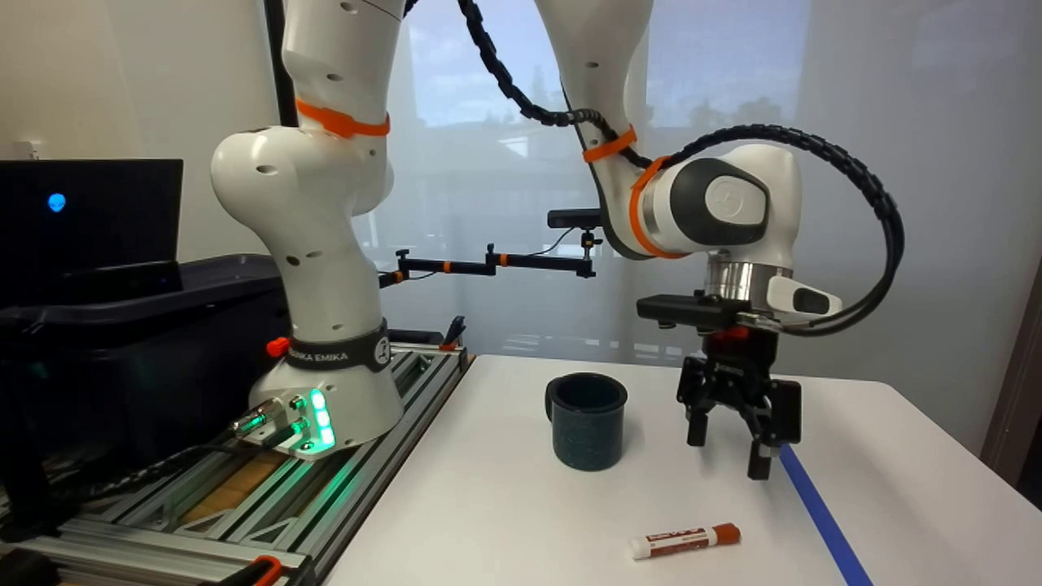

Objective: Put the marker on the table

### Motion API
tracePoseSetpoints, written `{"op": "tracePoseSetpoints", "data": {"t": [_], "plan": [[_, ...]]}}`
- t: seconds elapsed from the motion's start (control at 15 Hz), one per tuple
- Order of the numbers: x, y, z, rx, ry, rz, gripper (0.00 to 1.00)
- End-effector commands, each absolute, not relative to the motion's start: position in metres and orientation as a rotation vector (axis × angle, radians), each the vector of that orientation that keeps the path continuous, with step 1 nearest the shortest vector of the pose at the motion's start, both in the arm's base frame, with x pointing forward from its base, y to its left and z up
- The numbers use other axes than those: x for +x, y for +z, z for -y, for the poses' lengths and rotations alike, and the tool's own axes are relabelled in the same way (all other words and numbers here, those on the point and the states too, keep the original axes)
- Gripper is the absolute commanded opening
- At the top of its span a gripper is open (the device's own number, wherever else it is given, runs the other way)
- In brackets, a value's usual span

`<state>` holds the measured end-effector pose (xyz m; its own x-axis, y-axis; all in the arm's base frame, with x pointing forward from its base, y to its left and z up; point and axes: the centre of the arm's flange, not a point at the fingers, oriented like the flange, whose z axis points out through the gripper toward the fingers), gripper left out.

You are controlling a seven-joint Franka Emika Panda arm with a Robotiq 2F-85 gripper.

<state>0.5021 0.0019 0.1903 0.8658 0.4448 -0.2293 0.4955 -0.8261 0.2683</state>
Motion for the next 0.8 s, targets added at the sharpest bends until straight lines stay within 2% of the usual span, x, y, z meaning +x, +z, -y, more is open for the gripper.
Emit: {"op": "tracePoseSetpoints", "data": {"t": [0.0,0.73], "plan": [[0.497,0.216,-0.011,2.746,-0.205,-0.659,1.0],[0.488,0.24,-0.013,2.986,-0.24,-0.247,1.0]]}}
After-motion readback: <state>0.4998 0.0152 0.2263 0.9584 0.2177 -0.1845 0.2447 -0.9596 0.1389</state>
